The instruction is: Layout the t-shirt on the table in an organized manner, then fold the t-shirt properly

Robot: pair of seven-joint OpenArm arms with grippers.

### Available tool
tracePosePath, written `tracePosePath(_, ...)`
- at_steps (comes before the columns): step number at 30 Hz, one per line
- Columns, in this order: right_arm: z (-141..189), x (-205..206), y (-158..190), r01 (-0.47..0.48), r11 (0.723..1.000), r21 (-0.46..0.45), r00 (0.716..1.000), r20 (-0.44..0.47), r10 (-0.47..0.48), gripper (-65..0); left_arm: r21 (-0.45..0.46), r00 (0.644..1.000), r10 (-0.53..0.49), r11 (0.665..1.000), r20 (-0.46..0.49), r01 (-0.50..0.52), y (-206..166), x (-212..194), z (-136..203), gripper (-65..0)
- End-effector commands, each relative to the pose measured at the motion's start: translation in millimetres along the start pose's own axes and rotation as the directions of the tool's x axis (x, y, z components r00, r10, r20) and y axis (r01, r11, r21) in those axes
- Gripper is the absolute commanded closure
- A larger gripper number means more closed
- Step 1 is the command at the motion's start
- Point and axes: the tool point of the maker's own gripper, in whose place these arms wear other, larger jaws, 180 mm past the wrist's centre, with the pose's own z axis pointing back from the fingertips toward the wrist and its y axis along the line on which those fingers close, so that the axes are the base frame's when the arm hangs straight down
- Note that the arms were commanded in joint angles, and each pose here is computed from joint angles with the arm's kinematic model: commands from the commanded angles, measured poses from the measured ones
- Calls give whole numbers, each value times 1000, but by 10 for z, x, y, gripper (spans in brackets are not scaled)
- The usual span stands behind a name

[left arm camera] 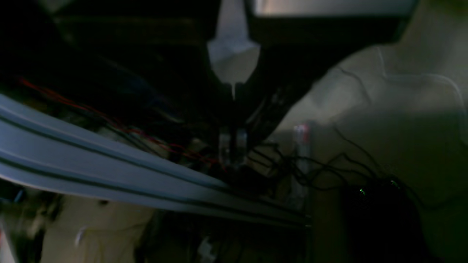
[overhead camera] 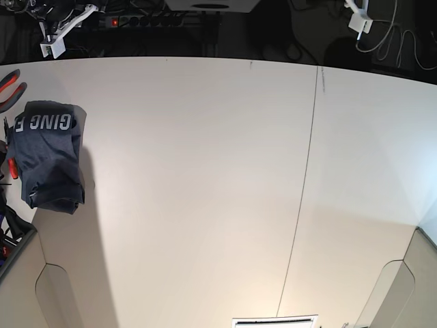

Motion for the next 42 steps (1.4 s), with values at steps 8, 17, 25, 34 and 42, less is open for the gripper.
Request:
tracePosePath(8, -481, -269, -235, 65, 998, -18, 984, -164, -68, -20, 138, 945, -309, 937, -109, 322, 228, 77, -143, 0)
tracePosePath(17, -897, -644, -168, -77, 997, -29, 948, -310, 64, -20, 526, 956, -230, 799, -180, 291, 1123, -129, 141, 0)
tracePosePath(25, -1038, -857, -42, -249, 968, 3, 898, -374, 232, -20, 795, 972, -208, 568, -113, 214, 1714, -278, 507, 0)
tracePosePath(34, -1158, -683, 24, -410, 912, -7, 883, -253, 395, -20, 793, 955, -295, 571, -43, 212, 1527, -125, 124, 0)
tracePosePath(42, -1171, -513, -106, -374, 920, -121, 918, -191, 348, -20, 546, 962, -262, 796, -79, 261, 913, -308, -647, 0)
